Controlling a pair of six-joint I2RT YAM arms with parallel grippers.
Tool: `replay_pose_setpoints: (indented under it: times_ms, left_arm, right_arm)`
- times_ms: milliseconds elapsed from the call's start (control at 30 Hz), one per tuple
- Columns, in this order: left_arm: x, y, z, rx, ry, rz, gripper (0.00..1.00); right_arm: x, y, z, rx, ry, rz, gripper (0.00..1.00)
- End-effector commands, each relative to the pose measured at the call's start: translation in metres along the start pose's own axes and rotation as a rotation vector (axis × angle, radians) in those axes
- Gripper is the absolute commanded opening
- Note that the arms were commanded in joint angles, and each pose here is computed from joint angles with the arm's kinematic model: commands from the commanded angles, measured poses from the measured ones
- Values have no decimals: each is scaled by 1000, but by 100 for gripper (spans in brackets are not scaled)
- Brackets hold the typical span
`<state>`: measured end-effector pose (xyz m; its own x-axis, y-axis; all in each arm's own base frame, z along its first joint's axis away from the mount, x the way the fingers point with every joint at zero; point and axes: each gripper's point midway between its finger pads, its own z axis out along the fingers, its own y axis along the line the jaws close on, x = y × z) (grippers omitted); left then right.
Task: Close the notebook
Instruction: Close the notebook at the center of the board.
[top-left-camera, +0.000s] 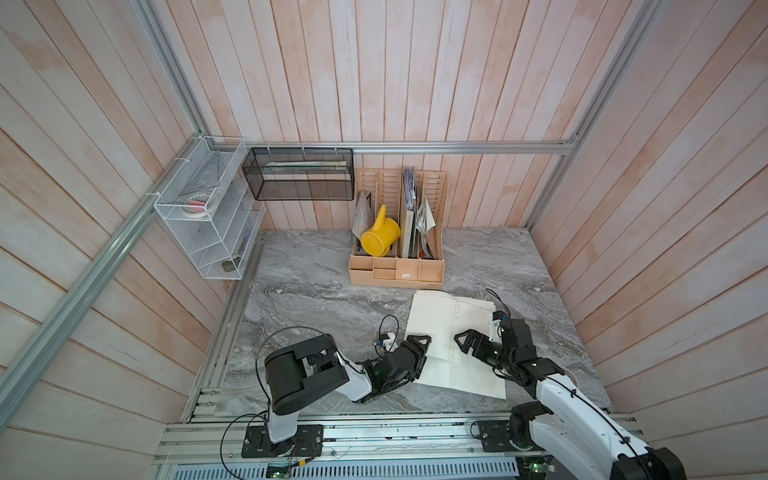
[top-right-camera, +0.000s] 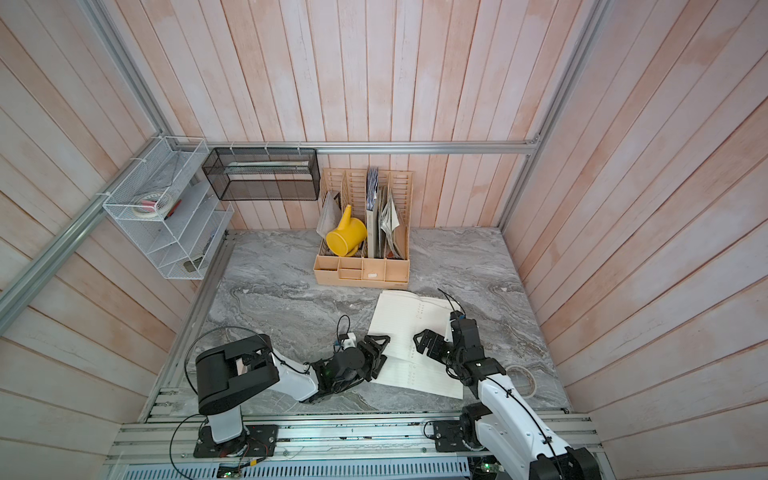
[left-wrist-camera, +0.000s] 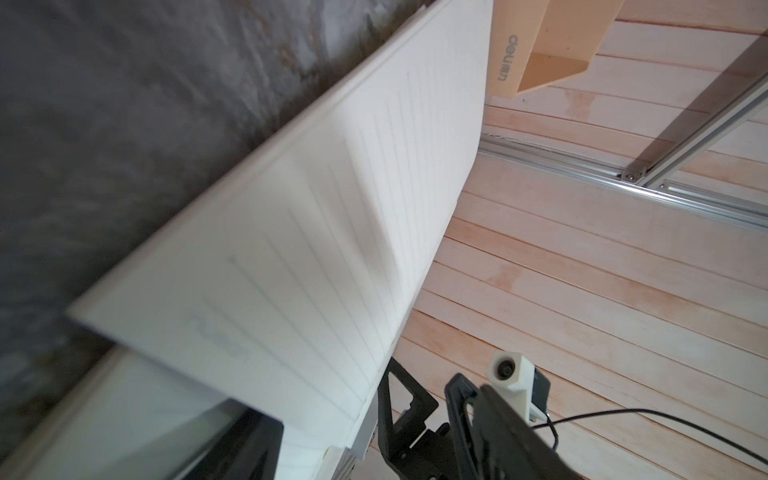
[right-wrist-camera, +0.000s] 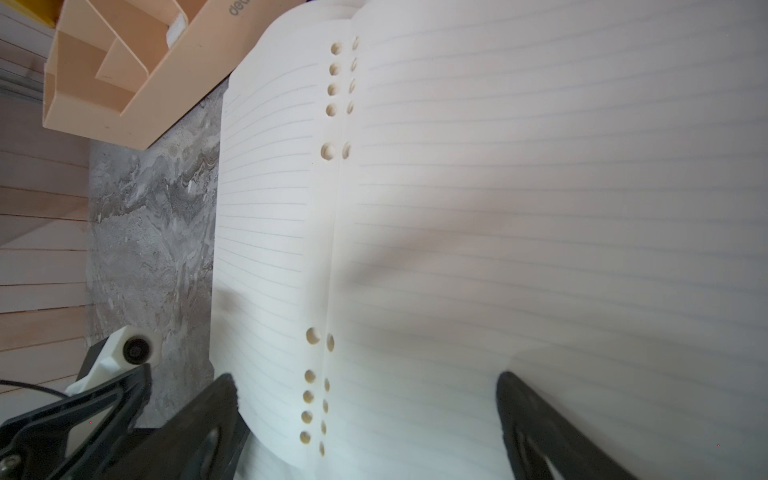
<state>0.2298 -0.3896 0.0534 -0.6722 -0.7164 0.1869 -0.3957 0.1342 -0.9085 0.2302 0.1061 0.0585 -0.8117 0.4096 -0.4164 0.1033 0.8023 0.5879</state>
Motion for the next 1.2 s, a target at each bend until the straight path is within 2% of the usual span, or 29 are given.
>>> replay_pose_setpoints:
  times_ms: [0,133,400,567,800,867,1033,1167]
  left_arm:
    - [-28,42,1,-110,-109,68,75]
    - [-30,41,2,-116,-123,101,71]
    - [-29,41,3,-109,-114,125,40]
    - [-26,36,3,-88,-105,143,26]
    - [-22,13,-6,14,-96,201,2]
    - [-19,1,-10,67,-88,222,0]
    - [-7,-49,-34,294,-56,335,0]
    - [3,-71,-49,371,-34,409,0]
  right_arm:
    - [19,-6,2,-1,68,11,98]
    - [20,-6,3,-1,68,12,98]
    - [22,-7,5,0,79,14,98]
    - [22,-7,5,-4,82,12,98]
    - [19,-4,2,-4,70,7,98]
    - [15,-3,0,1,57,2,98]
    - [-9,9,-12,23,-7,-43,98]
    - [-32,28,-22,19,-39,-91,98]
